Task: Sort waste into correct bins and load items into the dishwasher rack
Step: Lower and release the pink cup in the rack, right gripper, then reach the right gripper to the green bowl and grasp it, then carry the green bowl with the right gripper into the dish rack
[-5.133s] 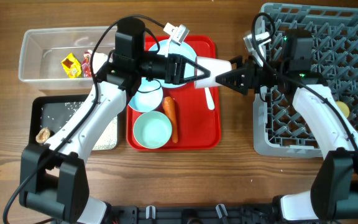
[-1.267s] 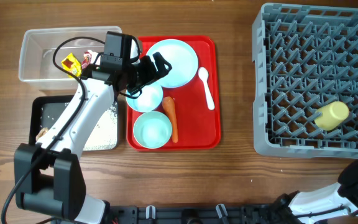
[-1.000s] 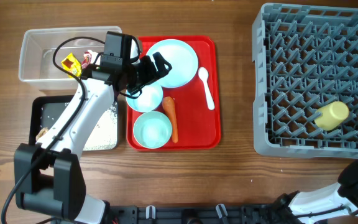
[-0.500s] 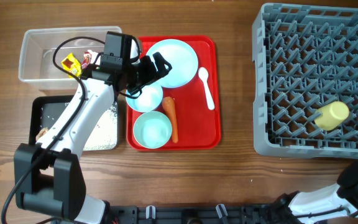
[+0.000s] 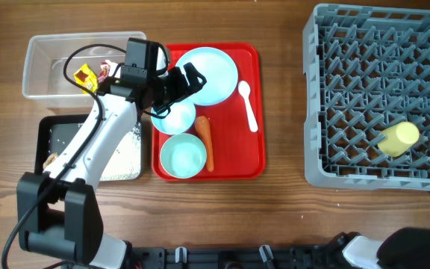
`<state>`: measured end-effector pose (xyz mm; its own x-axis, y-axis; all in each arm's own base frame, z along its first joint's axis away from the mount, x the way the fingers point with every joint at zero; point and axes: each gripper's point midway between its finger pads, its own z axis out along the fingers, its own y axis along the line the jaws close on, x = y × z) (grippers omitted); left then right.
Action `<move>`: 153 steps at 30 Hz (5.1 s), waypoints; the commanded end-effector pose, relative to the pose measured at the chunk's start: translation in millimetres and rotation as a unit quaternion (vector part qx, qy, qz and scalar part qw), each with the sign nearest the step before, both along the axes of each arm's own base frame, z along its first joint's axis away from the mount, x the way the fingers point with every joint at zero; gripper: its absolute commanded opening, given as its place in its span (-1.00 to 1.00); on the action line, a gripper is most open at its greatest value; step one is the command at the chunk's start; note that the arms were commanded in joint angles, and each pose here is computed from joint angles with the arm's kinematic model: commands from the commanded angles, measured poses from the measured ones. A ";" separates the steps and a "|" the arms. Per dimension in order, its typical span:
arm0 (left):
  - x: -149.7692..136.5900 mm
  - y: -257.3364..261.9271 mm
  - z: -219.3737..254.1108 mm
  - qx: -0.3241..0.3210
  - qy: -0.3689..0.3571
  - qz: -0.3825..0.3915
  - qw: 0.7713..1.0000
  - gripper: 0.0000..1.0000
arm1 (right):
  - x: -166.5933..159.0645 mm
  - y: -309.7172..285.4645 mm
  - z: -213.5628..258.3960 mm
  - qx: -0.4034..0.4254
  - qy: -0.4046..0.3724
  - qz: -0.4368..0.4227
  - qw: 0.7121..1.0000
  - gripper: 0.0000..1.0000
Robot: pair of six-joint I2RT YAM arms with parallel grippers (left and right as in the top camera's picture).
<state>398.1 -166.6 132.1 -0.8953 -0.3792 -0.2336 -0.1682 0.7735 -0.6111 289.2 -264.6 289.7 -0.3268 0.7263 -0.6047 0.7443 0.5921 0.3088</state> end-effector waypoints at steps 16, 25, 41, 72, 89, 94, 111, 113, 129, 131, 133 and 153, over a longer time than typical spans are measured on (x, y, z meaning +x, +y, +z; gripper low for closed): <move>3.7 3.9 -0.7 0.008 -0.005 0.004 1.000 1.00 | 16.9 -65.6 -100.6 0.054 -0.001 -0.024 0.998 0.36; 3.7 3.9 -0.7 0.008 -0.005 0.004 1.000 1.00 | 30.8 -71.6 -134.5 0.076 0.006 -0.001 0.997 0.36; 3.7 3.9 -0.7 0.008 -0.005 0.004 1.000 1.00 | 7.1 -50.1 -165.3 0.134 0.076 -0.006 0.988 0.44; 7.5 2.9 2.1 0.006 -0.015 0.004 1.000 1.00 | 46.2 210.7 -10.4 0.065 -0.030 0.376 0.924 0.61; 13.0 22.3 -0.4 0.029 -0.026 0.007 0.999 1.00 | 25.9 360.7 -39.5 0.040 0.073 0.543 0.836 0.72; 29.4 73.6 3.5 0.034 -0.037 0.061 0.997 1.00 | 22.5 428.1 -52.5 0.049 0.078 0.605 0.790 0.71; 31.0 136.7 -1.2 0.038 -0.015 0.134 0.990 1.00 | -11.4 582.3 -235.2 0.080 0.260 0.667 0.694 0.06; 31.0 136.7 -1.2 0.038 -0.015 0.134 0.990 1.00 | -12.6 584.0 -245.8 0.080 0.269 0.667 0.691 -0.03; 31.0 136.7 -1.2 0.038 -0.015 0.134 0.990 1.00 | -1.9 573.0 -262.1 0.037 0.279 0.644 0.712 -0.91; 30.9 136.7 -1.3 0.038 -0.015 0.134 0.990 1.00 | 7.0 567.2 -256.9 0.014 0.270 0.636 0.722 -0.91; 31.0 136.7 -1.2 0.038 -0.015 0.134 0.990 1.00 | 13.7 565.2 -247.8 0.004 0.257 0.634 0.730 -0.92; 30.9 136.7 -1.3 0.038 -0.015 0.134 0.990 1.00 | 126.2 256.3 36.6 -0.454 0.055 0.101 0.884 -0.92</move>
<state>427.6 -32.7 128.2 -0.7556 -0.5950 -0.2739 -0.3713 0.7336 -0.5692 414.6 50.8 299.6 -0.5118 -0.0788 -0.8555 0.4152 0.8491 -0.3266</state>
